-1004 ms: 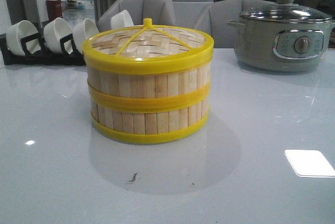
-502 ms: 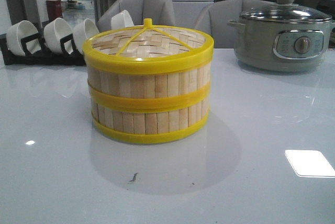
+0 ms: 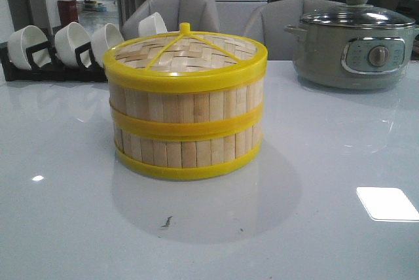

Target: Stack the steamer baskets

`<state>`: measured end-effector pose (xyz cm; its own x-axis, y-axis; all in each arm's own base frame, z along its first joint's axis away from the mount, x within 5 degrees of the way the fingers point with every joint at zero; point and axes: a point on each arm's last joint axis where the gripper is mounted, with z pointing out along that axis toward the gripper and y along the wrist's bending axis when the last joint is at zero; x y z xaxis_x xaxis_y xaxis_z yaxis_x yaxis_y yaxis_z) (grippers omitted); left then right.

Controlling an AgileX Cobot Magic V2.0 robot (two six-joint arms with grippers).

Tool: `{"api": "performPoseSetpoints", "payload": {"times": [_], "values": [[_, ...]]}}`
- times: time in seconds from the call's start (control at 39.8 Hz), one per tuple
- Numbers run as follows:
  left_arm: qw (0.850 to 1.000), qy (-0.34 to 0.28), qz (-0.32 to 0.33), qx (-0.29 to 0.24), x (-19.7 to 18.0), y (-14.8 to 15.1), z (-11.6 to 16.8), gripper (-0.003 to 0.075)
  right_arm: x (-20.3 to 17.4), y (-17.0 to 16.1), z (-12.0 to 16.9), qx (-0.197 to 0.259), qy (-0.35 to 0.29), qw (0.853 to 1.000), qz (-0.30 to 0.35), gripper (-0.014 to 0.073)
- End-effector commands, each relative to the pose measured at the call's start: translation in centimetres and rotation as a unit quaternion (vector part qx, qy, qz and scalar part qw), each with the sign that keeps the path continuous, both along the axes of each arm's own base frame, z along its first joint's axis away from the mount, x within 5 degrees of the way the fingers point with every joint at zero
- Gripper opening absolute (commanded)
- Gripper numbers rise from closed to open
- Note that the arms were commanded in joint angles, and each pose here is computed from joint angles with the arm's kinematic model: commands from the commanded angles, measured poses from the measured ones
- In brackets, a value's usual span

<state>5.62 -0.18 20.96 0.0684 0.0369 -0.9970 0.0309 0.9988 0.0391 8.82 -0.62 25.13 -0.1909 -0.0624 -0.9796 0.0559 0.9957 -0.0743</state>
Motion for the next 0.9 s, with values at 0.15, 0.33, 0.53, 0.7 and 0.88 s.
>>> {"api": "performPoseSetpoints", "payload": {"times": [0.15, 0.33, 0.53, 0.7, 0.88], "values": [[0.999, -0.046, -0.003, -0.002, -0.2, -0.1, 0.8, 0.0086, 0.1, 0.0, 1.7, -0.009, -0.052, 0.999, 0.001, 0.0029], [0.999, -0.046, -0.003, -0.002, -0.2, -0.1, 0.8, 0.0086, 0.1, 0.0, 1.7, -0.009, -0.052, 0.999, 0.001, 0.0029], [0.999, -0.046, -0.003, -0.002, -0.2, -0.1, 0.8, 0.0086, -0.1, 0.0, 1.8, -0.009, -0.060, 0.998, 0.001, 0.0029], [0.999, -0.046, -0.003, -0.002, -0.2, -0.1, 0.8, 0.0086, -1.7, 0.1, 2.3, -0.002, -0.108, 0.994, 0.001, 0.0029], [0.999, -0.046, -0.003, -0.002, -0.2, -0.1, 0.8, 0.0086, -3.2, 0.2, 0.3, 0.013, -0.138, 0.990, 0.001, 0.0029]]}}
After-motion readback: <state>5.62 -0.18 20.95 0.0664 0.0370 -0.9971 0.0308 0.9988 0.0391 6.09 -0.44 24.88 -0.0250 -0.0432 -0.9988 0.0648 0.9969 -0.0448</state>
